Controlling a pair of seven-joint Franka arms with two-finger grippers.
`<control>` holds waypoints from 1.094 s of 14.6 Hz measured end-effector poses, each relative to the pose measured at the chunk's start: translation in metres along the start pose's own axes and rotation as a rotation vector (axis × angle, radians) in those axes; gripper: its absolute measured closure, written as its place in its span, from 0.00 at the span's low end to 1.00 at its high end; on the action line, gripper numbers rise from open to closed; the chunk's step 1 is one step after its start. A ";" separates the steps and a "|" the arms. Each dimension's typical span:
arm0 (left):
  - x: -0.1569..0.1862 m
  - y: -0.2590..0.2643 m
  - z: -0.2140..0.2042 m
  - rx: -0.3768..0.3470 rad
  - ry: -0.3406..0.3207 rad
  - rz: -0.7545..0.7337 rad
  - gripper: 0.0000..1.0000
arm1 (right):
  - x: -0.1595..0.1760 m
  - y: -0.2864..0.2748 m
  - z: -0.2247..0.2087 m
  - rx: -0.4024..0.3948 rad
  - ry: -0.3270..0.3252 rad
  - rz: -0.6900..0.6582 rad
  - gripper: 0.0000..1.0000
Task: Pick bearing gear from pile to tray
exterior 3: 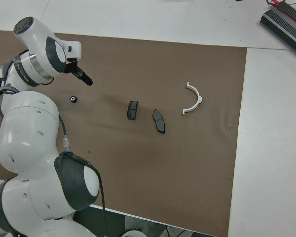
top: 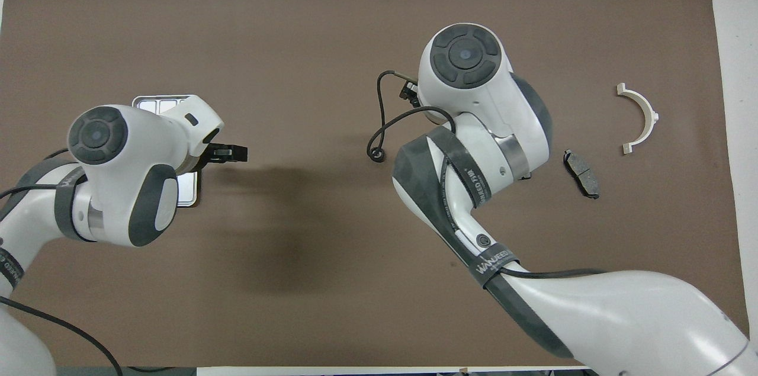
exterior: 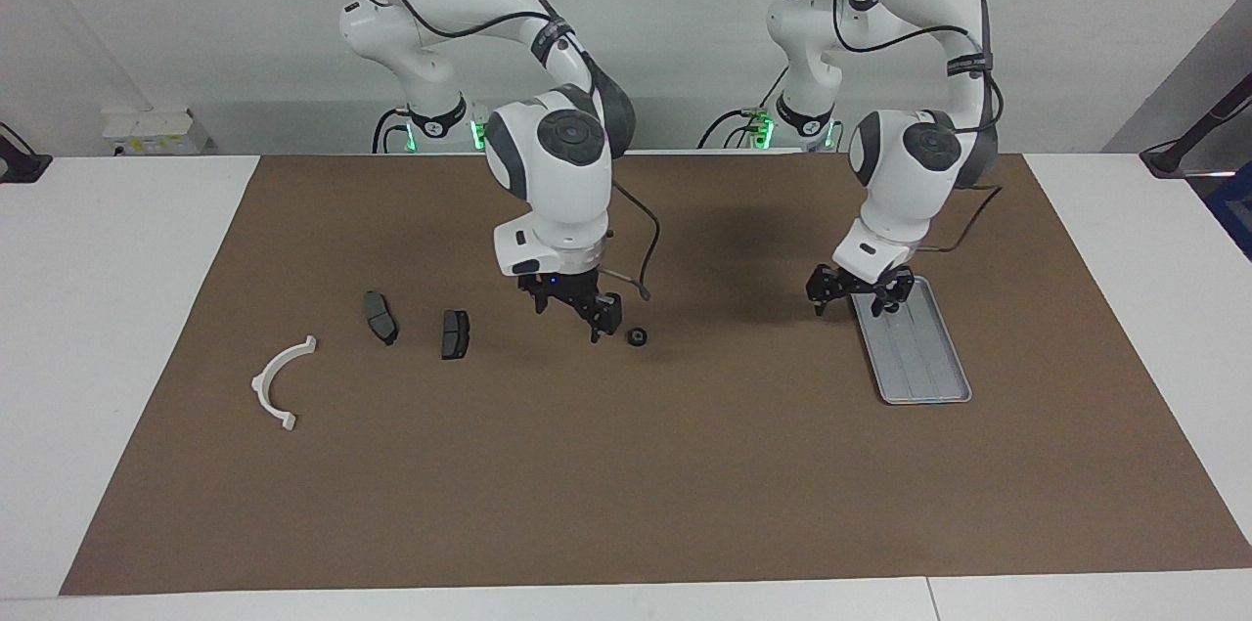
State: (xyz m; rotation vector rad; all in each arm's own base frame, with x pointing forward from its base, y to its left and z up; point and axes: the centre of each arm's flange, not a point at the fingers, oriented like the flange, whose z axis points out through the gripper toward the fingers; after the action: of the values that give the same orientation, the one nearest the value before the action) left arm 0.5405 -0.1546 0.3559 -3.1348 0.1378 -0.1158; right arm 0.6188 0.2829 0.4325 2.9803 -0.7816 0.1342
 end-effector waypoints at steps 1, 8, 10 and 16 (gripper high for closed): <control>0.000 0.026 -0.011 0.020 -0.008 -0.022 0.00 | 0.010 0.012 -0.010 -0.001 0.002 -0.028 0.00; -0.019 0.188 -0.048 0.028 -0.015 -0.148 0.00 | 0.088 0.111 -0.063 0.013 0.001 -0.295 0.00; -0.008 0.219 -0.053 0.022 -0.020 -0.174 0.00 | 0.111 0.149 -0.075 0.011 -0.003 -0.365 0.00; 0.019 0.266 -0.014 0.013 -0.039 -0.224 0.00 | 0.141 0.211 -0.094 0.013 -0.010 -0.464 0.00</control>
State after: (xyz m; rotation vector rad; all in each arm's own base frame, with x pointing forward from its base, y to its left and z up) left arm 0.5353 -0.4208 0.3700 -3.1253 -0.2141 -0.0553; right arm 0.6310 0.0379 0.5466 3.0781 -0.0744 0.0996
